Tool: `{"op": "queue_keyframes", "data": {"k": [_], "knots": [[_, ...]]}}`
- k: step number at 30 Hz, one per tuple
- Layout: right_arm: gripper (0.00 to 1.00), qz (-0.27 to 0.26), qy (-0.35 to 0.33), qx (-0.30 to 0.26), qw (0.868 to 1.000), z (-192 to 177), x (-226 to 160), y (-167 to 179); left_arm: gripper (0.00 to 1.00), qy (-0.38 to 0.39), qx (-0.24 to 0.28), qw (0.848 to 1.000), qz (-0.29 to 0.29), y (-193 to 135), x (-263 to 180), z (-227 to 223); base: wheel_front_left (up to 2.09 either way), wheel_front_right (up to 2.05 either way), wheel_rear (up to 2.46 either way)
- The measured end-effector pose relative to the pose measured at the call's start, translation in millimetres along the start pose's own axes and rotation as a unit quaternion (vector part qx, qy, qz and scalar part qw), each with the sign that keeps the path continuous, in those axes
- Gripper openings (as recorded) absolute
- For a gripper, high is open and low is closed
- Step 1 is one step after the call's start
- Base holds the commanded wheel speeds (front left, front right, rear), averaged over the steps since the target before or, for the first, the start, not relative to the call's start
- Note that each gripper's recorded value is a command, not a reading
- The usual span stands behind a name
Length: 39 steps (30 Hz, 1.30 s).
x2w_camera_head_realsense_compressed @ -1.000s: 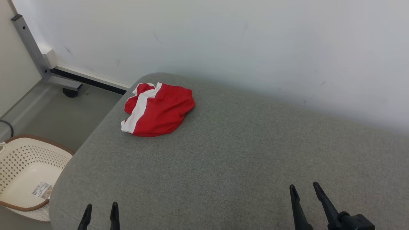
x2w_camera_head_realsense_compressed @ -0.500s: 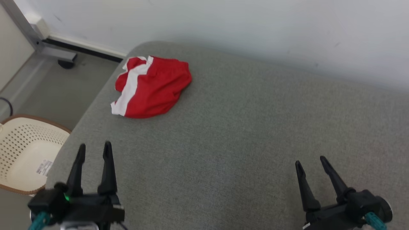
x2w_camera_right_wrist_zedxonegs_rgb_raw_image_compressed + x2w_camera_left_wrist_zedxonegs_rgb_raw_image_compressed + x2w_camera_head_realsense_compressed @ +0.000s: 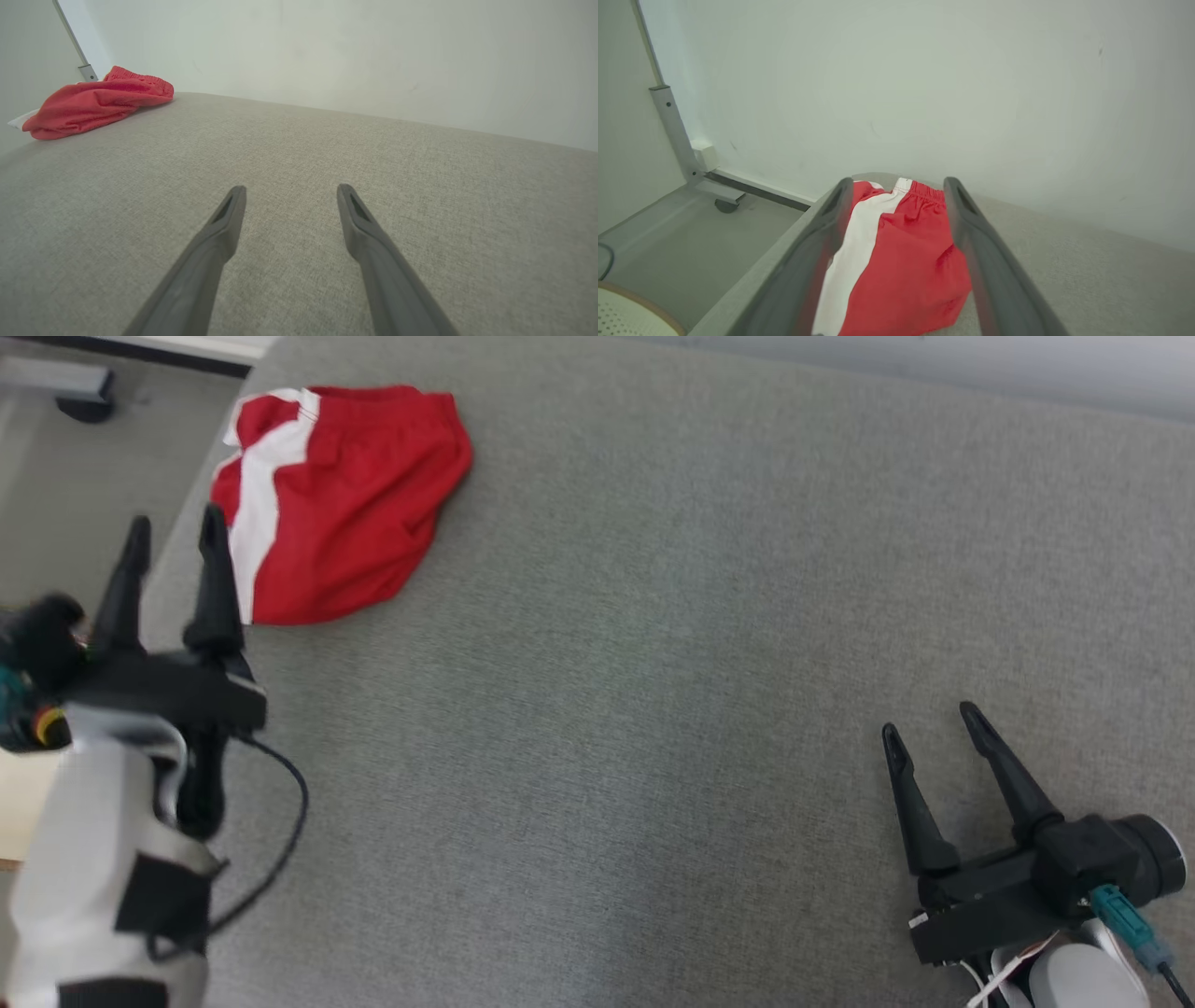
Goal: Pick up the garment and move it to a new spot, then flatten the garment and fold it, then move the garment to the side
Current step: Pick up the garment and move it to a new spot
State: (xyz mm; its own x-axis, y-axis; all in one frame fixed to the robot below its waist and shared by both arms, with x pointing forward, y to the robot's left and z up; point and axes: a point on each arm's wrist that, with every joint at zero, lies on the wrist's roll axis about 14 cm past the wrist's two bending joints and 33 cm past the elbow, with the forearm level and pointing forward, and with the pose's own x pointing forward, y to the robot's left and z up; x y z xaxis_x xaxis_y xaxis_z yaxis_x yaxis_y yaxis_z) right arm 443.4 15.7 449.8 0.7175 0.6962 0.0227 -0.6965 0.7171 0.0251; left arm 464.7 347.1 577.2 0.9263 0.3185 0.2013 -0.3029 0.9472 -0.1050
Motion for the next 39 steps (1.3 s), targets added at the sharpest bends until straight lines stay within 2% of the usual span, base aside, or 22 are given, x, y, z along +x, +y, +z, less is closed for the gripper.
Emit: {"op": "queue_keyframes", "data": {"k": [6, 11, 16, 23, 26, 30, 31, 32, 36, 39], "knots": [[1.0, -0.008, 0.007, 0.002, 1.0, -17, 5, -15, 1.0, 0.083, 0.0, 0.997, -0.005, -2, 55, -33, 0.0, 0.0, 0.0], [1.0, -0.013, 0.005, 0.005, 1.0, -25, 10, -24, 1.0, 0.175, -0.007, 0.984, 0.003, -3, 78, -76, 0.0, 0.0, 0.0], [1.0, -0.023, 0.002, 0.008, 1.0, -31, 11, -33, 1.0, 0.265, -0.019, 0.964, -0.011, -24, 84, -121, 0.0, 0.0, 0.0], [1.0, -0.042, -0.002, 0.009, 0.999, -33, 9, -46, 1.0, 0.366, 0.011, 0.93, 0.005, -12, 76, -170, 0.0, 0.0, 0.0], [1.0, -0.048, -0.002, 0.008, 0.999, -34, 8, -50, 1.0, 0.379, 0.014, 0.925, 0.004, -16, 78, -180, 0.0, 0.0, 0.0], [1.0, -0.056, -0.002, 0.01, 0.998, -36, 7, -55, 1.0, 0.376, 0.031, 0.926, 0.0, -18, 81, -186, 0.0, 0.0, 0.0], [1.0, -0.057, -0.002, 0.01, 0.998, -36, 7, -55, 0.31, 0.375, 0.034, 0.926, -0.002, -19, 81, -187, 0.0, 0.0, 0.0], [1.0, -0.059, -0.003, 0.01, 0.998, -35, 7, -56, 0.0, 0.371, 0.039, 0.928, -0.005, -20, 82, -187, 0.0, 0.0, 0.0], [1.0, -0.063, -0.005, 0.009, 0.998, -32, 7, -57, 0.0, 0.346, 0.044, 0.937, -0.017, -27, 88, -180, 0.0, 0.0, 0.0], [1.0, -0.068, -0.006, 0.008, 0.998, -27, 5, -59, 0.0, 0.306, 0.045, 0.951, -0.027, -31, 95, -166, 0.0, 0.0, 0.0]]}}
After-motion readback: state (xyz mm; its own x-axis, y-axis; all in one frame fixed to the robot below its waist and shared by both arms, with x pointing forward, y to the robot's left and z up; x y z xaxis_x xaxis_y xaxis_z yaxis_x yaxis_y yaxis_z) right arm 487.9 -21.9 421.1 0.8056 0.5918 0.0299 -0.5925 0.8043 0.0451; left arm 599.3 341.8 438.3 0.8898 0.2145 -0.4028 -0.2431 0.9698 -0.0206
